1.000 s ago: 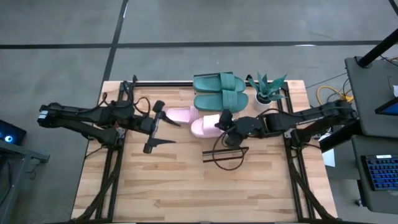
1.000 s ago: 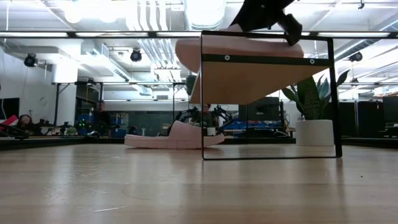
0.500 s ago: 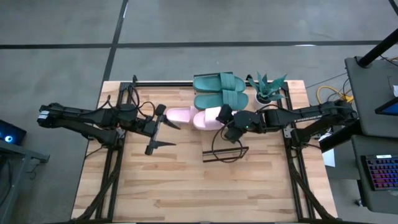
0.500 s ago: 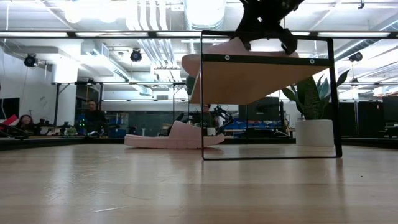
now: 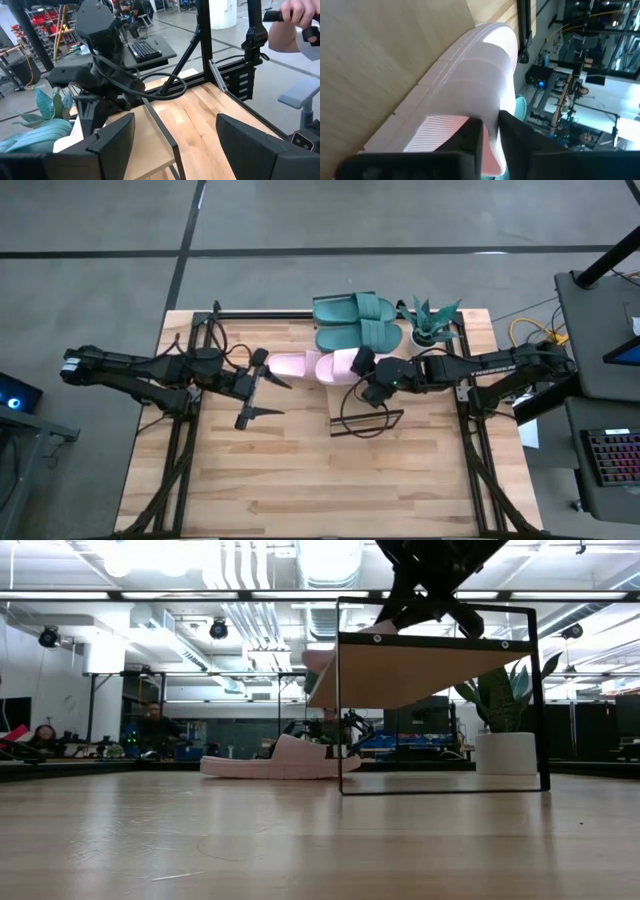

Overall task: Pick and place slides into the shelf
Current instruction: Put the bottom pink slide on the shelf

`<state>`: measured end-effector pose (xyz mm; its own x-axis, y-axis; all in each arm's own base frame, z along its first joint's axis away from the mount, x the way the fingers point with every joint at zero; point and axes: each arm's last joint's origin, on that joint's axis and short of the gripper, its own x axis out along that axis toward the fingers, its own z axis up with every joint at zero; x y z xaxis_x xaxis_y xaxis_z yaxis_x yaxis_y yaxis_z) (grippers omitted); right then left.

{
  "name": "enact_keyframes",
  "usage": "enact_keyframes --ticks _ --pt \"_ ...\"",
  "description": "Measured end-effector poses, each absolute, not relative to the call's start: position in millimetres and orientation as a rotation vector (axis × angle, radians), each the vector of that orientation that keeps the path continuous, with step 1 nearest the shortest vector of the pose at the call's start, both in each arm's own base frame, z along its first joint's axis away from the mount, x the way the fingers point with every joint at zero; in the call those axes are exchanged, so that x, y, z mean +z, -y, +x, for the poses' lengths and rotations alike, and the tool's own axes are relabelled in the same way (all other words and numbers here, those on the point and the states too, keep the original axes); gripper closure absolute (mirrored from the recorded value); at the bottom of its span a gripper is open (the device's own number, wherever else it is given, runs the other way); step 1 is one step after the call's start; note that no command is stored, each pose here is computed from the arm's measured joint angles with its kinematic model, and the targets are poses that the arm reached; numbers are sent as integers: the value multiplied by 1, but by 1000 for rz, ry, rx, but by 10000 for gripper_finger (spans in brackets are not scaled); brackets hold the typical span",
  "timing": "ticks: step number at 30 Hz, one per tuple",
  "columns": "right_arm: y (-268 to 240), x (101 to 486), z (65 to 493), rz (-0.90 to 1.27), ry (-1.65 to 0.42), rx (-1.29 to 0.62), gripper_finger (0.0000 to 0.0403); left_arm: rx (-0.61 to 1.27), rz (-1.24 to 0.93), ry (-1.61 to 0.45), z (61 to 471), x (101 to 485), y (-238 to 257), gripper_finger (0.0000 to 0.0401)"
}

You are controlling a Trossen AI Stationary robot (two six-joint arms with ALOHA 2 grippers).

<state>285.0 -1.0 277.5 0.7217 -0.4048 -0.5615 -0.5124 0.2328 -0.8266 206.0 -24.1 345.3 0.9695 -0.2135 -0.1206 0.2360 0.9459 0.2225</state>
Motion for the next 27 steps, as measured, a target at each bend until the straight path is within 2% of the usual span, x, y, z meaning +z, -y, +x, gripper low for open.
enact_keyframes --ticks 10,15,21,27 --pt "1 276 283 -1330 -854 78 264 -230 236 -96 206 345 24 138" --pt "-2 287 282 -1307 -864 48 243 -230 236 -97 206 345 24 138" --pt "-5 303 276 -1151 -933 -32 254 -231 234 -106 206 344 24 138" --pt "-11 331 264 -818 -967 -96 307 -231 212 -119 206 343 24 138"
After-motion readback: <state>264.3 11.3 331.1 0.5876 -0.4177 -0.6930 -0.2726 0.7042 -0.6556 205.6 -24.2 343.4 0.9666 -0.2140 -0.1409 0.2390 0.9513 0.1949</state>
